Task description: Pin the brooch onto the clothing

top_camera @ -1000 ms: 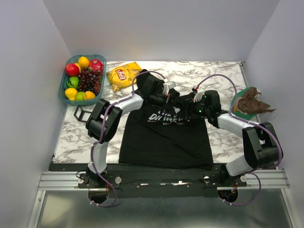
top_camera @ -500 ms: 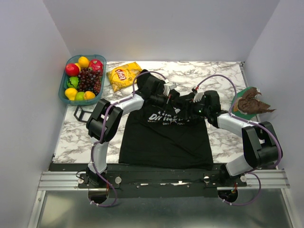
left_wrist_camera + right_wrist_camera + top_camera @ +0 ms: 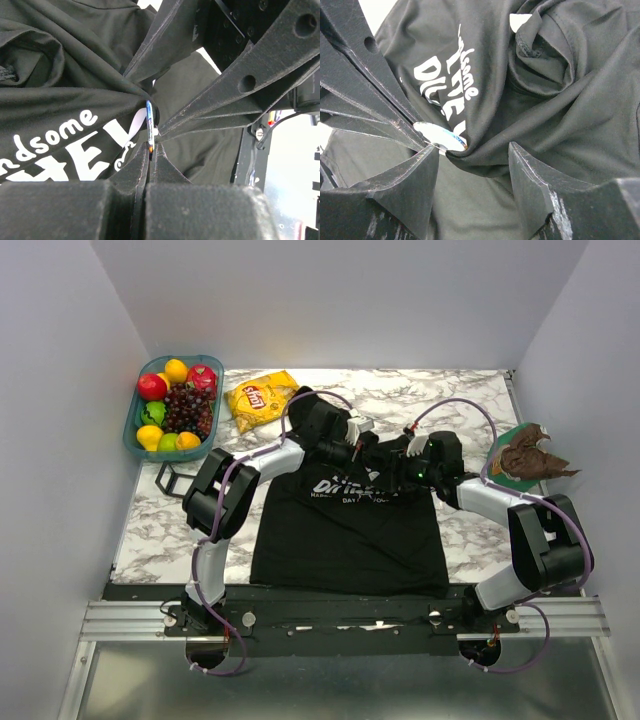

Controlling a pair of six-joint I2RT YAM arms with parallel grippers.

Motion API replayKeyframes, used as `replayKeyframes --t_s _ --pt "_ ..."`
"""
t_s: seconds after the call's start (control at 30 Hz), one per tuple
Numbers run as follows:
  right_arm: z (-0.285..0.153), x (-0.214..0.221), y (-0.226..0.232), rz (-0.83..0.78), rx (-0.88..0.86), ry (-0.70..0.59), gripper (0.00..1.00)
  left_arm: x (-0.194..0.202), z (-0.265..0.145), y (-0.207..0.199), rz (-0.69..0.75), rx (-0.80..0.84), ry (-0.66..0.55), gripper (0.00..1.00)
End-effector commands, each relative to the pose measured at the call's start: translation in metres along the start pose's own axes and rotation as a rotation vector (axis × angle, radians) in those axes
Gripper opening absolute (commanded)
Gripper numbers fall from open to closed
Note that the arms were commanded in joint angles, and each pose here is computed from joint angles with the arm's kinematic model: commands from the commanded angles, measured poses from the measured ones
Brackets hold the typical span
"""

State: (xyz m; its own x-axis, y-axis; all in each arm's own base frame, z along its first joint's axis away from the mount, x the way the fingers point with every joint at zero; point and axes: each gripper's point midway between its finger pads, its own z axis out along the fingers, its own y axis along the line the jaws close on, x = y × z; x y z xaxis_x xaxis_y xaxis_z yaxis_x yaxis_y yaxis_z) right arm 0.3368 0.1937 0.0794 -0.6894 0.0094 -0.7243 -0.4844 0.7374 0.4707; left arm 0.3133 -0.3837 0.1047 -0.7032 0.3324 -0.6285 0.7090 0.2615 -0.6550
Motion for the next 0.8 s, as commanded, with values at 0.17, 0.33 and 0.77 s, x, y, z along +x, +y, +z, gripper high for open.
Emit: replayKeyframes --t_s 0.17,0.33,0.77 --pt "0.007 -0.007 -0.015 0.008 0.063 -0.022 0.63 0.013 0.010 -0.031 0.062 0.099 0.069 0.00" --pt "0.009 -0.005 -0.016 0.016 0.063 -0.009 0.63 0.017 0.011 -0.036 0.099 0.107 0.089 0.00" --pt "0.010 -0.005 -0.021 0.037 0.091 -0.004 0.61 0.026 0.015 -0.053 0.183 0.131 0.124 0.00"
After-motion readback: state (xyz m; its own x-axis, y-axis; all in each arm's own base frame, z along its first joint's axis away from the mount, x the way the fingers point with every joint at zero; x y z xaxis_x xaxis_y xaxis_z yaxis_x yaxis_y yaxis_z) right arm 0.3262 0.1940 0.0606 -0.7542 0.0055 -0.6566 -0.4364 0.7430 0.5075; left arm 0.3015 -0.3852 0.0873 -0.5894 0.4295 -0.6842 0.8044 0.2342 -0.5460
